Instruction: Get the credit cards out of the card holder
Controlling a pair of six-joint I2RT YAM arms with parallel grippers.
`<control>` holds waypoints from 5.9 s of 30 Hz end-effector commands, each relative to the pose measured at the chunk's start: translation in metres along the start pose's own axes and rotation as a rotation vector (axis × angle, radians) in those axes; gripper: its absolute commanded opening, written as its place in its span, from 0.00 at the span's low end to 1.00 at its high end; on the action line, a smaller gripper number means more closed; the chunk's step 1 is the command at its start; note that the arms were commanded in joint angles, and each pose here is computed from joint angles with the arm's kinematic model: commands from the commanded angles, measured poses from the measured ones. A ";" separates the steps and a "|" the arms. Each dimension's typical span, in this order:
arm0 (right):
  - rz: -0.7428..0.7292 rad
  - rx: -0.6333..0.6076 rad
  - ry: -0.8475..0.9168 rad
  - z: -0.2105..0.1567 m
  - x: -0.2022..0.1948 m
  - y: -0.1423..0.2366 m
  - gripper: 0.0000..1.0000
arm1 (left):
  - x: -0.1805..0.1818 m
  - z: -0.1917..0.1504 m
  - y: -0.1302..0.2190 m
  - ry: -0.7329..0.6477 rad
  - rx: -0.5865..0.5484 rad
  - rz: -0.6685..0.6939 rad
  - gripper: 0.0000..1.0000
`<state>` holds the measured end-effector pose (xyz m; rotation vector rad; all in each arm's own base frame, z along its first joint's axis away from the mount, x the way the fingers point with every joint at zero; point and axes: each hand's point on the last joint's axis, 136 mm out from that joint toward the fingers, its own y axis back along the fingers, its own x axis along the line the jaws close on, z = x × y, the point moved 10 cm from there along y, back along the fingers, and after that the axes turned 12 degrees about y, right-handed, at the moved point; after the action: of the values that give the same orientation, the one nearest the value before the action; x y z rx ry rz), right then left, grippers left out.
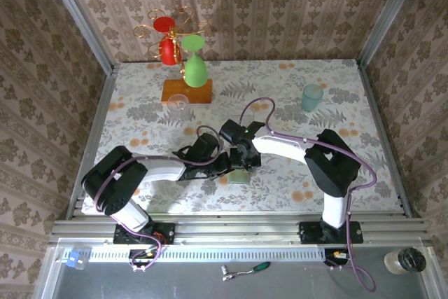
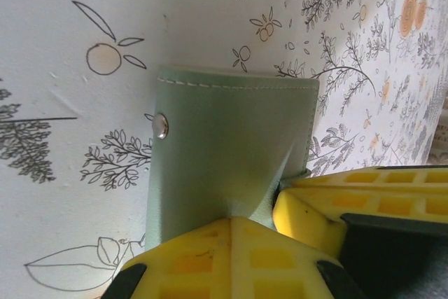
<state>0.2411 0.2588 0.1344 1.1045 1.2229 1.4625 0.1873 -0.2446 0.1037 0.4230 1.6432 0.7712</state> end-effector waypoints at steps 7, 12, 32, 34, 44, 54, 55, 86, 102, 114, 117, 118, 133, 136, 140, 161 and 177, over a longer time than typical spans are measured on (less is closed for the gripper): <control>-0.310 0.097 0.155 -0.010 -0.001 -0.014 0.00 | 0.042 -0.001 -0.007 0.034 0.028 0.250 0.00; -0.403 0.100 0.204 -0.011 0.002 -0.009 0.00 | 0.053 -0.002 -0.011 0.048 0.034 0.287 0.00; -0.373 0.015 0.181 -0.009 -0.002 0.023 0.03 | 0.032 0.000 -0.009 0.017 0.043 0.219 0.00; -0.358 0.010 0.171 -0.010 -0.005 0.025 0.07 | 0.022 0.001 -0.007 0.006 0.039 0.197 0.00; -0.212 -0.024 0.092 -0.016 -0.026 0.031 0.16 | -0.017 0.004 0.009 -0.055 -0.003 0.119 0.13; -0.002 -0.045 -0.003 -0.020 -0.054 0.023 0.24 | -0.035 0.010 0.022 -0.075 -0.061 0.043 0.19; 0.017 -0.042 -0.010 -0.020 -0.056 0.021 0.24 | -0.035 0.011 0.022 -0.074 -0.063 0.038 0.19; 0.288 -0.091 -0.117 -0.024 -0.063 0.000 0.24 | -0.037 0.025 0.033 -0.065 -0.099 -0.043 0.25; 0.392 -0.090 -0.145 -0.018 -0.057 -0.014 0.23 | -0.033 0.025 0.033 -0.056 -0.105 -0.046 0.25; 0.425 -0.088 -0.137 -0.013 -0.053 -0.020 0.20 | -0.030 0.023 0.034 -0.052 -0.112 -0.050 0.25; 0.435 -0.094 -0.133 -0.013 -0.052 -0.020 0.18 | -0.030 0.024 0.034 -0.052 -0.114 -0.054 0.25; 0.437 -0.095 -0.133 -0.012 -0.052 -0.020 0.18 | -0.029 0.023 0.034 -0.048 -0.112 -0.054 0.25; 0.407 -0.122 -0.116 -0.018 -0.057 -0.011 0.10 | -0.024 0.024 0.032 -0.034 -0.117 -0.057 0.26; 0.395 -0.099 -0.083 -0.021 -0.059 -0.009 0.09 | -0.021 0.024 0.029 -0.034 -0.113 -0.043 0.26; 0.376 -0.085 -0.044 -0.027 -0.064 -0.001 0.07 | -0.018 0.023 0.027 -0.034 -0.107 -0.030 0.25; 0.316 -0.126 -0.023 -0.023 -0.070 0.053 0.03 | -0.012 0.027 0.036 -0.041 -0.168 0.004 0.24; 0.311 -0.211 -0.073 -0.012 -0.043 0.077 0.00 | 0.001 0.032 0.057 -0.019 -0.209 0.007 0.23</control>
<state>0.2266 0.2033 0.1898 1.2563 0.9120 1.7364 0.2118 -0.2030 0.1377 0.2816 1.5505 0.9143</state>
